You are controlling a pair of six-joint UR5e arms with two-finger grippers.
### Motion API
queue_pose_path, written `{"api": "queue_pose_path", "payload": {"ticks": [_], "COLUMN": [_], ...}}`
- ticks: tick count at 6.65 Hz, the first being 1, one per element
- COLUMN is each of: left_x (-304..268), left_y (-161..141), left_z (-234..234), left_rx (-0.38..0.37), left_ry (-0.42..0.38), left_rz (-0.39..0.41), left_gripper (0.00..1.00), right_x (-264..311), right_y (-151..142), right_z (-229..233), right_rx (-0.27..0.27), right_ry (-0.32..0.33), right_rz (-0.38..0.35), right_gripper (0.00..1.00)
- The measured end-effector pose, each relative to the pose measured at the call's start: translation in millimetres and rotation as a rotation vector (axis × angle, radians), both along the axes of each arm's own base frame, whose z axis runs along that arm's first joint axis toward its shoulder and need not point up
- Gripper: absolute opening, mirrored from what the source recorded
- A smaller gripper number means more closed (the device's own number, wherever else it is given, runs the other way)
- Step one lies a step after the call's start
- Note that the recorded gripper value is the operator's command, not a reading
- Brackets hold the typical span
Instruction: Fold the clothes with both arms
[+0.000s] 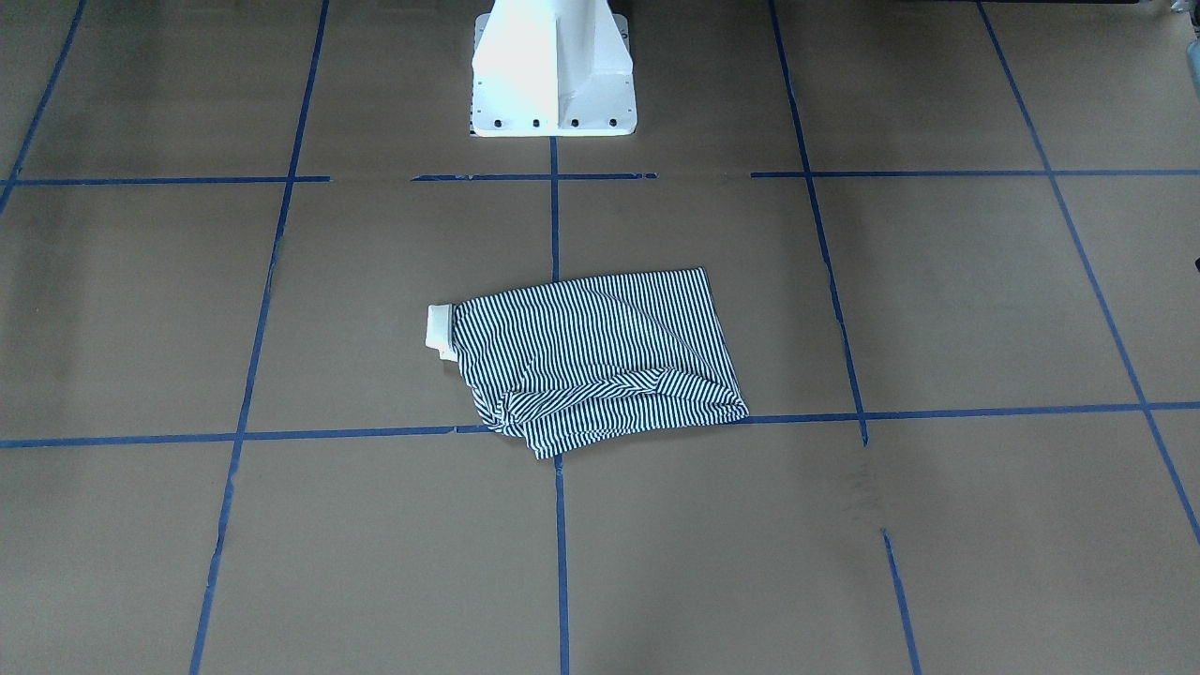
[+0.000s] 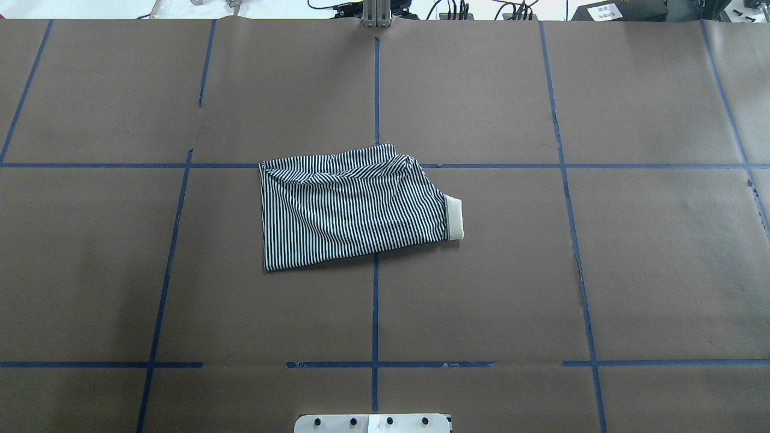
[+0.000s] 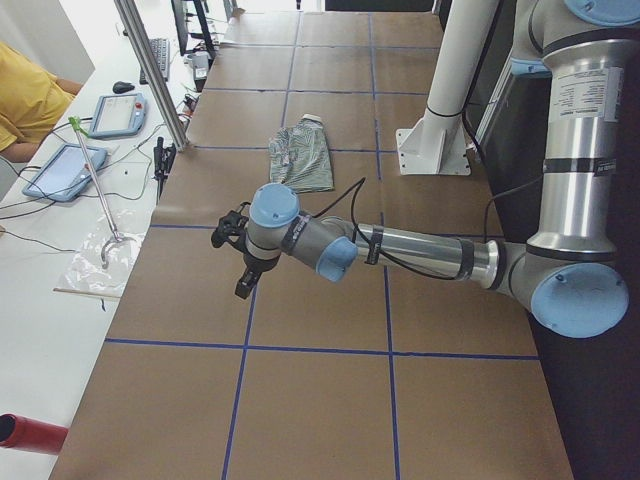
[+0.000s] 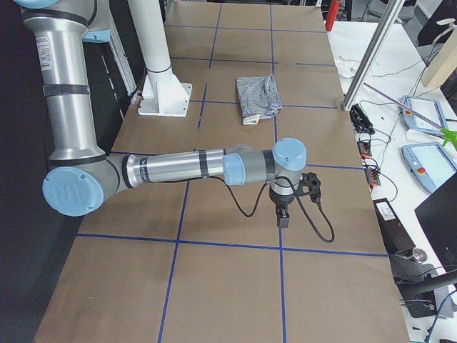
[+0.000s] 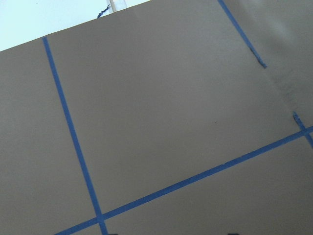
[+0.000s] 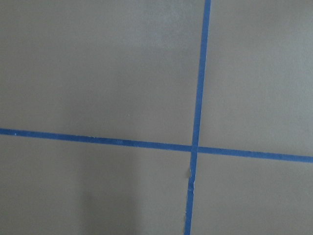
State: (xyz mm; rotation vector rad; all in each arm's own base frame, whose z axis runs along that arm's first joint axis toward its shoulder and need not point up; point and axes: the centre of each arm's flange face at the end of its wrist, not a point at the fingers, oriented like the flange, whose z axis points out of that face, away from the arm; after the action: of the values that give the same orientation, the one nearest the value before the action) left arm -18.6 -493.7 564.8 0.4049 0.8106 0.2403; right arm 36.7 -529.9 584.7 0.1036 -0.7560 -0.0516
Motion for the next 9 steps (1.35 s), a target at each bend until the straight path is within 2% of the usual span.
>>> {"api": "queue_pose_path", "payload": {"ticks": [1, 3, 7, 9], "left_x": [-2, -4, -5, -5], "left_y": [17, 38, 57, 62], "left_z": [13, 23, 37, 35], "left_rx": [-0.028, -0.054, -0.08, -0.082], "left_ry": [0.019, 0.029, 0.023, 0.027], "left_rz": [0.019, 0.026, 0.028, 0.029], "left_gripper": [1.0, 1.0, 1.0, 1.0], "right_x": [2, -5, -29, -31], "right_y": [14, 21, 20, 19], "right_z": [2, 3, 3, -11], "right_rx": [0.0, -0.002, 0.007, 0.03], "right_ry": [0.0, 0.002, 0.006, 0.0], "right_rz": [-0.008, -0.024, -0.069, -0.071], "right_gripper": [1.0, 1.0, 1.0, 1.0]}}
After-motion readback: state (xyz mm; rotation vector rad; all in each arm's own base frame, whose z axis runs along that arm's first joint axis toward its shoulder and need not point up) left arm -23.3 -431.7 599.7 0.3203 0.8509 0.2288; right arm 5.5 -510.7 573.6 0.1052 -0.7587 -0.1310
